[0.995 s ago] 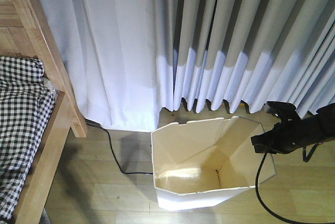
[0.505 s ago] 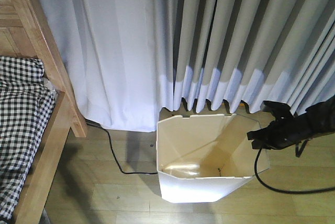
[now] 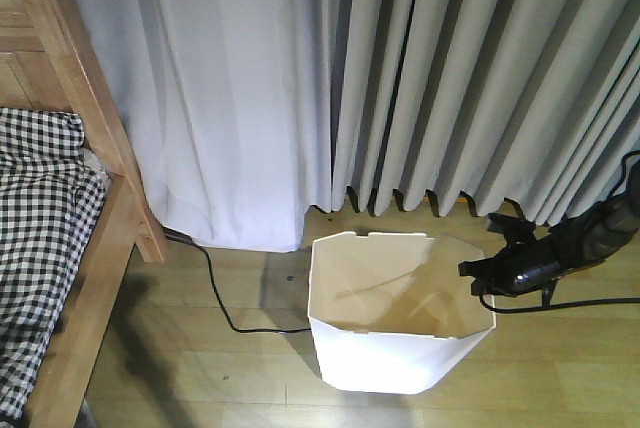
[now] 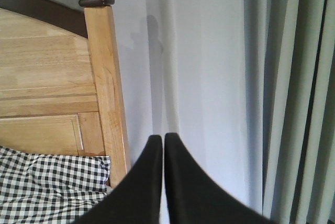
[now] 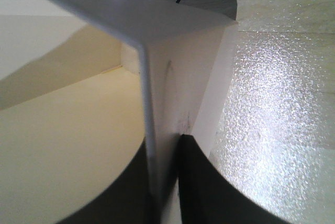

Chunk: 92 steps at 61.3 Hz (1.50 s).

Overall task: Move trash bin to bedside with robot
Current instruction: 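Lower the bin onto the floor beside the bed with the right gripper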

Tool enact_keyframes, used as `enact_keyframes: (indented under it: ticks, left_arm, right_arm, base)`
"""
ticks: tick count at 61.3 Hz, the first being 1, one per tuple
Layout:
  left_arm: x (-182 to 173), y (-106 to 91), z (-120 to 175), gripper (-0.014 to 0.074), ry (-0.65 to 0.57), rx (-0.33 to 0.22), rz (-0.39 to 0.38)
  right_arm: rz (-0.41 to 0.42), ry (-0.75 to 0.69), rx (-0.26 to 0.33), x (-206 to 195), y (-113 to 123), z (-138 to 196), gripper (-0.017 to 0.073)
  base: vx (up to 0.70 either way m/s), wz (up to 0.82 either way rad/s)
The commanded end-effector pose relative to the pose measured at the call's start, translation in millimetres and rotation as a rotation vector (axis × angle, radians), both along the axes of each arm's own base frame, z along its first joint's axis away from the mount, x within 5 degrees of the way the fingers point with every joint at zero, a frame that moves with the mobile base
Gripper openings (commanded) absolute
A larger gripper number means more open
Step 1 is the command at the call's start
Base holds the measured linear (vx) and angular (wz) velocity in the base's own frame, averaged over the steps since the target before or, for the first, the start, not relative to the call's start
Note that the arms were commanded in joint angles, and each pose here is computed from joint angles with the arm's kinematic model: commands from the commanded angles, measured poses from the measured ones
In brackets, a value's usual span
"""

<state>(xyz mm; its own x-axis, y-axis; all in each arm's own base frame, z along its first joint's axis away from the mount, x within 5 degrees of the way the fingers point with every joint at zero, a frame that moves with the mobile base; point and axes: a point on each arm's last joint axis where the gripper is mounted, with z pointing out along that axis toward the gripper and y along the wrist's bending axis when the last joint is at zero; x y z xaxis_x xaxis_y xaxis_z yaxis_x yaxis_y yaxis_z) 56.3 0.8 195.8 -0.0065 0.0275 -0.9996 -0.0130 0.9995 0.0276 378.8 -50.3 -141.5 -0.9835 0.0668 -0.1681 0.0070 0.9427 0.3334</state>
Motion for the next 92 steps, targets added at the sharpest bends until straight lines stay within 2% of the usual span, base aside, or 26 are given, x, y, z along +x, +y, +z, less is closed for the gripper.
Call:
enact_keyframes:
  ticks: [1,7,27,54,65,73,83,92]
  left_arm:
    - [0,-0.6,3,-0.0006,-0.069,-0.023,-0.01]
    - [0,-0.6,3,-0.0006,-0.069,-0.023,-0.01]
    - [0,-0.6,3,-0.0006,-0.069,-0.023,-0.01]
    - [0,-0.6,3,-0.0006,-0.069,-0.023,-0.01]
    - [0,-0.6,3,-0.0006,-0.069,-0.023,-0.01]
    - [0,-0.6,3,-0.0006,-0.069,-0.023,-0.01]
    - [0,-0.6,3,-0.0006,-0.069,-0.023,-0.01]
    - [0,-0.6,3,-0.0006,-0.069,-0.023,-0.01]
  right_arm:
    - [0.005,-0.052,0.163,27,7,26,0.0001]
    - [0.003,-0.032,0.167,33,5,14,0.0004]
    - [0.006,0.004,0.122,46,-1,-11,0.0017]
    - [0.018,0.016,0.128,44,0,-43,0.0038]
    - [0.04,0.029,0.147,42,1,-54,0.0051]
    - [0.042,0.034,0.135,39,1,-59,0.0064]
    - [0.053,0.028,0.108,40,-1,-60,0.013]
    - [0.052,0.027,0.107,40,-1,-60,0.0262]
  base:
    - [0.0,0.0]
    - [0.0,0.0]
    - [0.0,0.0]
    - [0.0,0.0]
    - [0.0,0.0]
    - [0.0,0.0]
    - [0.0,0.0]
    - [0.0,0.0]
